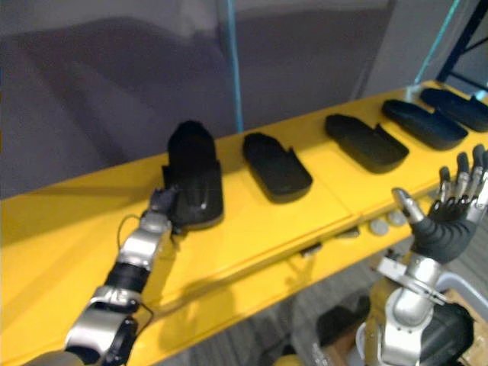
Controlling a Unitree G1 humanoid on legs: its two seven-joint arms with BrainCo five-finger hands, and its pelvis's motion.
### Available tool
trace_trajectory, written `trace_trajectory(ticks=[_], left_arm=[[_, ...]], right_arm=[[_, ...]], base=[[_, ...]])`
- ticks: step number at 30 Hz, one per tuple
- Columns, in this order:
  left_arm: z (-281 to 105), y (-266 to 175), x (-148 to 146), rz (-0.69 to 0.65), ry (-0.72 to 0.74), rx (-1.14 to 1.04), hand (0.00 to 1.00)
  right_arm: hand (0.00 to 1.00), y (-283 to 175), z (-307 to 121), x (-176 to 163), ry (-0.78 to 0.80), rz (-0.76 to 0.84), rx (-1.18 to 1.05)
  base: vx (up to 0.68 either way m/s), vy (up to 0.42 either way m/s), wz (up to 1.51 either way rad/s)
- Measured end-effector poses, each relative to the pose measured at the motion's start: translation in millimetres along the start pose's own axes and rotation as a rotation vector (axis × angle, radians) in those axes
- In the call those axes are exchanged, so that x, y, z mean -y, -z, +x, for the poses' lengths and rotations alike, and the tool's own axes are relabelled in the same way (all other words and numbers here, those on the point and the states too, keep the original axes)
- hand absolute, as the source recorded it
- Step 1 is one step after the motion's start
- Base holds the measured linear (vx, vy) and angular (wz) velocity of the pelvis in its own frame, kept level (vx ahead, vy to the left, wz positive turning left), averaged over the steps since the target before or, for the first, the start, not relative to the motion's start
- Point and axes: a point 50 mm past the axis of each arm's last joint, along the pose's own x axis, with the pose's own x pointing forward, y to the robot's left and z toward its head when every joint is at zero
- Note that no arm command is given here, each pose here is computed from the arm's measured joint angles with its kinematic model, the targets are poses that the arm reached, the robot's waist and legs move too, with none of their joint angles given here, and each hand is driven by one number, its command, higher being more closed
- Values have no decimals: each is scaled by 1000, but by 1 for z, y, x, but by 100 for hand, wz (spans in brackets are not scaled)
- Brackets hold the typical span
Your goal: Walk over and take plastic housings, then place them on the shelf
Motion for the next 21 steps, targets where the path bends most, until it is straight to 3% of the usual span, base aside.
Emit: trace_trajectory(ticks=[21], left_arm=[[8, 9, -10, -119, -66, -76, 100]], right_arm=[[0, 2, 13, -6, -37, 48, 24]], base=[[-8, -3, 6]])
